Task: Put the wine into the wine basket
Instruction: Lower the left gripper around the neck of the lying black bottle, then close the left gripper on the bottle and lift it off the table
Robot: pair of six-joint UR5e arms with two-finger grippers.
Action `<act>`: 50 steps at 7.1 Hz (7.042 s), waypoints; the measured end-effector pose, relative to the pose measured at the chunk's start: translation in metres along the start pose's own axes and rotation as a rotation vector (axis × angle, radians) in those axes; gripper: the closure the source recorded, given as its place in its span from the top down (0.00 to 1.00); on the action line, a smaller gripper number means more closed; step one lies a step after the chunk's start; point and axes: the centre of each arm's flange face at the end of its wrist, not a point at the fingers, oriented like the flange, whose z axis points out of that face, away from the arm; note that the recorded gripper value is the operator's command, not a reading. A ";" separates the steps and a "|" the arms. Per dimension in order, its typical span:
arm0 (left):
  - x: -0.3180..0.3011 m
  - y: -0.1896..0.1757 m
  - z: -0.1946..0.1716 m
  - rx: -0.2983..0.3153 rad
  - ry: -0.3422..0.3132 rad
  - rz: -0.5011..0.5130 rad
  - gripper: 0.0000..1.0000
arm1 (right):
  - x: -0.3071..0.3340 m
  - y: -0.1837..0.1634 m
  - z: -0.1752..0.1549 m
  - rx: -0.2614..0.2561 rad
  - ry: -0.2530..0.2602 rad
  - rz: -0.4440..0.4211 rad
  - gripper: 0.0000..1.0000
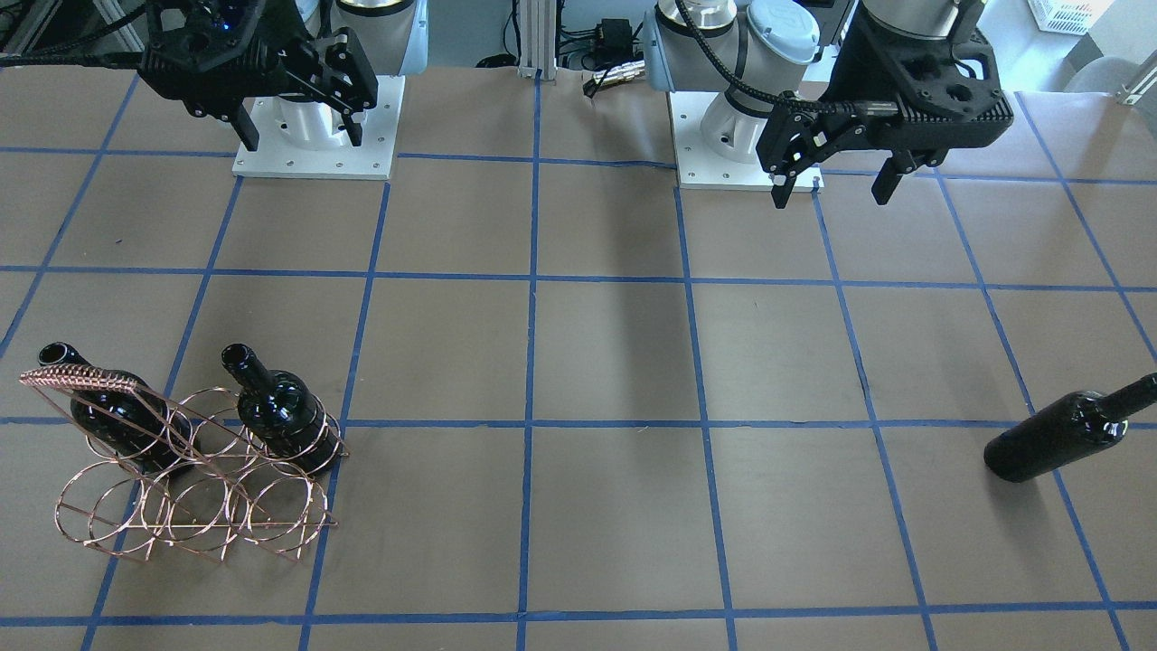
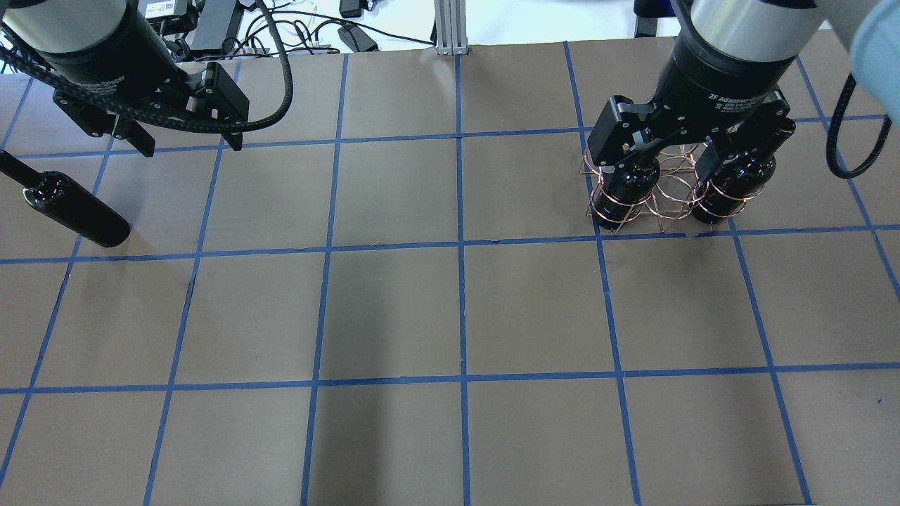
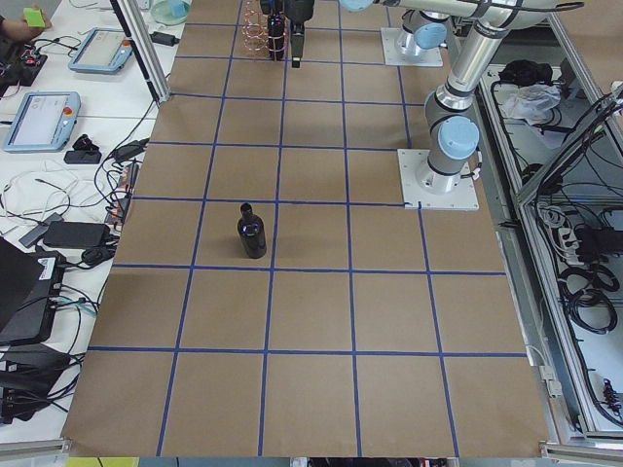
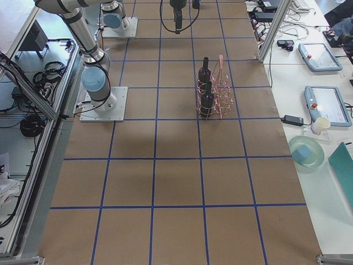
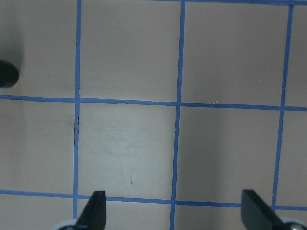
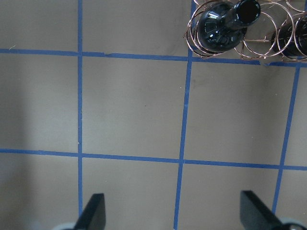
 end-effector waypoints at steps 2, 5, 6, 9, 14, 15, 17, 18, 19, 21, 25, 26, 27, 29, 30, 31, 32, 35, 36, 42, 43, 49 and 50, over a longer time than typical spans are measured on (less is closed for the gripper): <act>-0.002 -0.001 -0.003 0.014 0.000 0.011 1.00 | 0.000 0.000 0.000 0.000 -0.003 -0.001 1.00; -0.058 -0.015 -0.015 0.045 -0.015 0.036 1.00 | 0.000 0.000 0.001 0.000 -0.002 -0.003 1.00; -0.100 -0.021 -0.016 0.044 -0.026 0.057 1.00 | 0.000 0.000 0.001 0.000 -0.002 -0.003 1.00; -0.265 -0.029 0.017 -0.010 -0.037 0.089 1.00 | 0.000 0.000 0.003 -0.004 -0.001 -0.006 1.00; -0.375 -0.070 0.112 0.007 -0.033 0.207 1.00 | 0.000 -0.002 0.003 0.011 -0.004 -0.010 1.00; -0.388 -0.077 0.132 0.026 -0.001 0.206 1.00 | 0.000 -0.002 0.003 0.012 -0.004 -0.010 1.00; -0.401 -0.090 0.169 0.033 0.045 0.200 1.00 | 0.000 -0.002 0.003 0.012 -0.004 -0.011 1.00; -0.405 -0.096 0.181 0.044 0.048 0.199 1.00 | 0.000 -0.003 0.003 0.012 -0.003 -0.012 1.00; -0.407 -0.100 0.188 0.054 0.047 0.194 0.99 | 0.000 -0.003 0.003 0.012 -0.003 -0.011 1.00; -0.407 -0.103 0.194 0.055 0.050 0.175 0.98 | 0.000 -0.002 0.003 0.013 -0.003 -0.009 1.00; -0.384 -0.114 0.196 0.047 0.052 0.155 0.87 | 0.000 -0.003 0.003 0.013 -0.003 -0.008 1.00; -0.374 -0.119 0.196 0.046 0.050 0.155 0.86 | 0.000 -0.003 0.003 0.012 -0.003 -0.008 1.00; -0.369 -0.121 0.195 0.046 0.049 0.157 0.86 | 0.000 -0.003 0.004 0.010 -0.003 -0.006 1.00; -0.370 -0.123 0.197 0.041 0.040 0.161 0.86 | 0.000 -0.003 0.004 0.010 -0.004 -0.005 1.00; -0.373 -0.123 0.198 0.033 0.029 0.159 0.83 | 0.000 -0.003 0.004 0.010 -0.004 -0.005 1.00; -0.377 -0.122 0.199 0.027 0.022 0.154 0.82 | 0.000 -0.003 0.004 0.010 -0.004 -0.006 1.00; -0.381 -0.120 0.199 0.025 0.020 0.147 0.79 | 0.000 -0.003 0.004 0.010 -0.004 -0.006 1.00; -0.388 -0.116 0.201 0.022 0.031 0.132 0.67 | -0.001 -0.003 0.004 0.010 -0.005 -0.005 1.00; -0.388 -0.115 0.202 0.018 0.037 0.131 0.56 | -0.001 -0.003 0.003 0.011 -0.005 -0.005 1.00; -0.389 -0.111 0.203 0.010 0.045 0.123 0.25 | -0.001 -0.002 0.003 0.012 -0.005 -0.005 1.00; -0.389 -0.111 0.203 0.009 0.044 0.122 0.15 | -0.001 -0.002 0.003 0.012 -0.005 -0.005 1.00; -0.385 -0.107 0.192 0.003 0.035 0.114 0.00 | -0.001 -0.003 0.003 0.012 -0.005 -0.005 1.00; -0.378 -0.105 0.185 -0.004 0.040 0.101 0.00 | -0.001 -0.003 0.003 0.012 -0.005 -0.005 1.00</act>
